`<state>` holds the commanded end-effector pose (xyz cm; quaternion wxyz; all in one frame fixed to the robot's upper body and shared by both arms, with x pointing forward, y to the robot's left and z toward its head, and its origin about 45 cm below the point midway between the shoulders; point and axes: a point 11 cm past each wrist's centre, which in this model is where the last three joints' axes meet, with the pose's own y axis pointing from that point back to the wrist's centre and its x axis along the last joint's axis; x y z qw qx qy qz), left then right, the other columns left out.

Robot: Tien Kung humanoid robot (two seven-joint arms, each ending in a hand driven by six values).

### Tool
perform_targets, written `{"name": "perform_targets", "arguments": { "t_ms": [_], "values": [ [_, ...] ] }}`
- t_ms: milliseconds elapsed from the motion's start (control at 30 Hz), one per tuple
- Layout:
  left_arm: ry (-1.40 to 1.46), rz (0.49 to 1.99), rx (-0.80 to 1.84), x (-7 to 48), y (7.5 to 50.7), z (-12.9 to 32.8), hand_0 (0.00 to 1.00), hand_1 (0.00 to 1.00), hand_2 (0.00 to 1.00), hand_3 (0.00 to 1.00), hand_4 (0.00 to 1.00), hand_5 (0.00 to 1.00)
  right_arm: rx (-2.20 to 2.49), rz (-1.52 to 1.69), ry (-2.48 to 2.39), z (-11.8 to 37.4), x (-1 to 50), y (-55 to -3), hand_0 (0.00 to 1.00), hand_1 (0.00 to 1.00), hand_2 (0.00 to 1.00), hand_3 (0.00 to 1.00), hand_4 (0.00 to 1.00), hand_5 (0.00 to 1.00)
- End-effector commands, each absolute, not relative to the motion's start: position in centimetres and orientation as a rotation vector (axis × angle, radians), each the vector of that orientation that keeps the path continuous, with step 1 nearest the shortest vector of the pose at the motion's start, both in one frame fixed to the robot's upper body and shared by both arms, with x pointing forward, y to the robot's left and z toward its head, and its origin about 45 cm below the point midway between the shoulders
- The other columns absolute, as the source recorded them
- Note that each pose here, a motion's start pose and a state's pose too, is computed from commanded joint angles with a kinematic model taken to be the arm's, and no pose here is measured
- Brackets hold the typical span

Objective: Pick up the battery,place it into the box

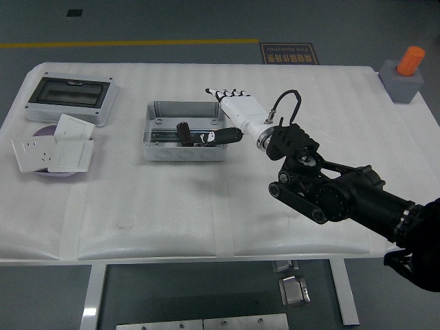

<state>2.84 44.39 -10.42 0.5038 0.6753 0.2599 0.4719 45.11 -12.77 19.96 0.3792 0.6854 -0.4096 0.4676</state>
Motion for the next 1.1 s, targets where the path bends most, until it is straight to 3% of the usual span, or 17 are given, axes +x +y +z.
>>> {"name": "perform_targets", "arguments": {
  "t_ms": [1100],
  "values": [
    [0.667, 1.146, 1.675, -0.6, 45.4, -10.3, 0.592, 0.616, 0.513, 0.627, 0.543, 0.494, 1.492, 1.115, -1.463, 26.5, 42.3, -32.7, 0.998, 0.935, 0.900, 0.968, 0.998, 0.742]
  ]
}}
